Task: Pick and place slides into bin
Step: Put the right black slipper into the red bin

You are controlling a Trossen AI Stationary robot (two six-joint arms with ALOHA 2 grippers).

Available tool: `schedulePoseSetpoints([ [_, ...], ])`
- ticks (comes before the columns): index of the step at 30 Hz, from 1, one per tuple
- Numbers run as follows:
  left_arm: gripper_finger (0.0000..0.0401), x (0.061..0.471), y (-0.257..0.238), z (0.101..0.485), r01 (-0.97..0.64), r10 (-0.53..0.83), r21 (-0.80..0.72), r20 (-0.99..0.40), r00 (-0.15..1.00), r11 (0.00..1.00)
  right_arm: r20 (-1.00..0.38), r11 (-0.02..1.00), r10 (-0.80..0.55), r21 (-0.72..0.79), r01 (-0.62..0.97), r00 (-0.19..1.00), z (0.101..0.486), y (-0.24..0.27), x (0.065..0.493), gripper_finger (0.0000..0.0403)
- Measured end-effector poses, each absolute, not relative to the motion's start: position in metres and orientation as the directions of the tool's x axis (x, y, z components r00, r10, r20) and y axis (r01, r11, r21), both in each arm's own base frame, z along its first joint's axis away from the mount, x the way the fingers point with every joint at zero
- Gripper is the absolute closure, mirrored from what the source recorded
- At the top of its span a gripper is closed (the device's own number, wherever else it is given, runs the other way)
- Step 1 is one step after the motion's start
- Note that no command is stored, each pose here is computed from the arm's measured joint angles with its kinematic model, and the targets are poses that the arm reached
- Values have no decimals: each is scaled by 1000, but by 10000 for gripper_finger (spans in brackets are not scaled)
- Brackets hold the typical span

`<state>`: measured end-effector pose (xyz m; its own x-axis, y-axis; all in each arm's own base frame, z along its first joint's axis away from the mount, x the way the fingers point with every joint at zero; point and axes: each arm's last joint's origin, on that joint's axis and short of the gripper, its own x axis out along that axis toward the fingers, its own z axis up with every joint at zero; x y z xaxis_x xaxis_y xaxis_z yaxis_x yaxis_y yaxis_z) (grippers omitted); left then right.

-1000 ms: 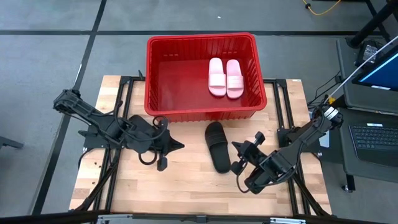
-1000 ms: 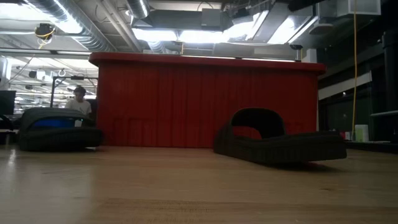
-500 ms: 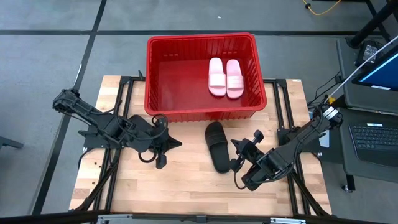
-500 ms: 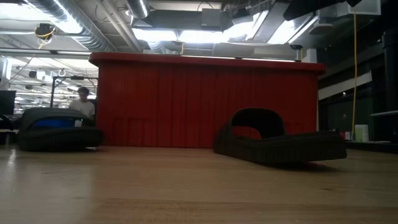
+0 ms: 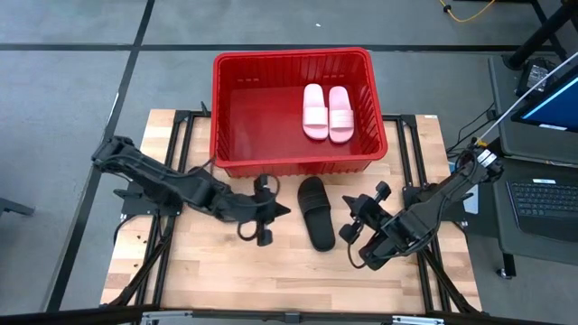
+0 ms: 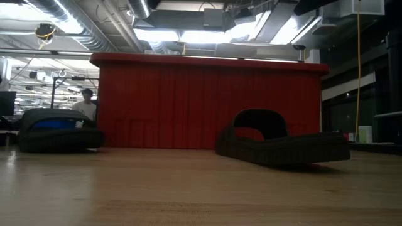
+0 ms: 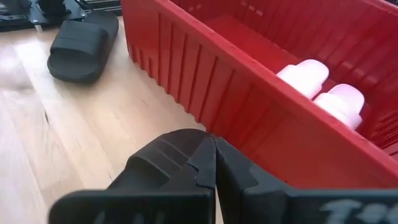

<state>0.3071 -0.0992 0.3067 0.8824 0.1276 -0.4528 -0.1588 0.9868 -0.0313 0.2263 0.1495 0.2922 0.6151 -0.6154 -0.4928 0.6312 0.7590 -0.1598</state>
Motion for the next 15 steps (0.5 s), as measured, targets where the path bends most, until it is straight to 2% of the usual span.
schedulePoseSetpoints([
  [5, 394, 319, -87, 300, -78, 30, -80, -477, 878, 994, -497, 754, -629, -203, 624, 598, 293, 147, 223, 398],
  [15, 392, 327, -63, 299, -178, 133, -55, -465, 875, 982, -500, 751, -638, -235, 617, 586, 292, 145, 221, 398],
])
